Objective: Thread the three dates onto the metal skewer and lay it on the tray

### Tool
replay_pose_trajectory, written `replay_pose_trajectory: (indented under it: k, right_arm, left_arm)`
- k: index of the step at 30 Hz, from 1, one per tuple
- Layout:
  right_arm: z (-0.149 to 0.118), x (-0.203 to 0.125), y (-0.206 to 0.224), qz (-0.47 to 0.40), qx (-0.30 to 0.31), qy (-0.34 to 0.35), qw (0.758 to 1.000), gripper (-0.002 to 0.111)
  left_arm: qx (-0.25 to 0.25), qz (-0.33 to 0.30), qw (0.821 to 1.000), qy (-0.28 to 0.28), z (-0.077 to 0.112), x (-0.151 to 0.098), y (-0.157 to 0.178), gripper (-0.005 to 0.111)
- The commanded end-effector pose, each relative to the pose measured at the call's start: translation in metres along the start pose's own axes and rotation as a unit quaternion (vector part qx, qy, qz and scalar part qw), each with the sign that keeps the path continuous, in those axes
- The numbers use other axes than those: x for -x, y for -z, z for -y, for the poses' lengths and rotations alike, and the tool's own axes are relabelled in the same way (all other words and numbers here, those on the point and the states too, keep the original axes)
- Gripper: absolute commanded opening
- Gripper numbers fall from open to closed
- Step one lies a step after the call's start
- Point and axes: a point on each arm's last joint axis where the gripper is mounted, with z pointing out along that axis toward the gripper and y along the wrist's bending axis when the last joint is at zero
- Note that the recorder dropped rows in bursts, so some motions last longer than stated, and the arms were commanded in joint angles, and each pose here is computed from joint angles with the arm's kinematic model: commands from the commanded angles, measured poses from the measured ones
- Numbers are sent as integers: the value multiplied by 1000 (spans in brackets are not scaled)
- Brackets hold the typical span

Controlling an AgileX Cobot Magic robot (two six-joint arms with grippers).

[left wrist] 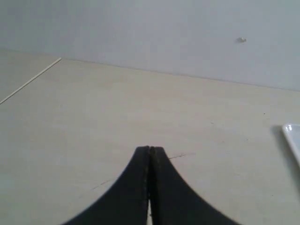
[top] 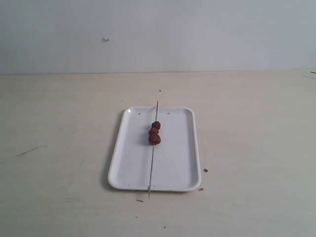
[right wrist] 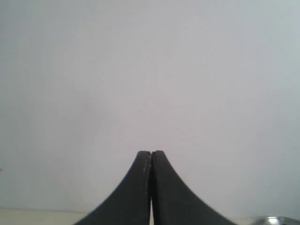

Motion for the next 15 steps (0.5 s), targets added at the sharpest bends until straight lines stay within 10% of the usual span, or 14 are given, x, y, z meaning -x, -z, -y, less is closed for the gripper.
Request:
replay_pose_trajectory:
  k: [1,9,15]
  right_arm:
    - [6,-11,14,10,-32,23,999,0]
    - [-5,-63,26,-119,27,106,987,0]
    - [3,-85,42,-149,-40,43,987,0]
  left_arm:
    - [1,3,1000,2,0,0,0,0]
    - [1,3,1000,2,0,0,0,0]
    - [1,3,1000,2,0,0,0,0]
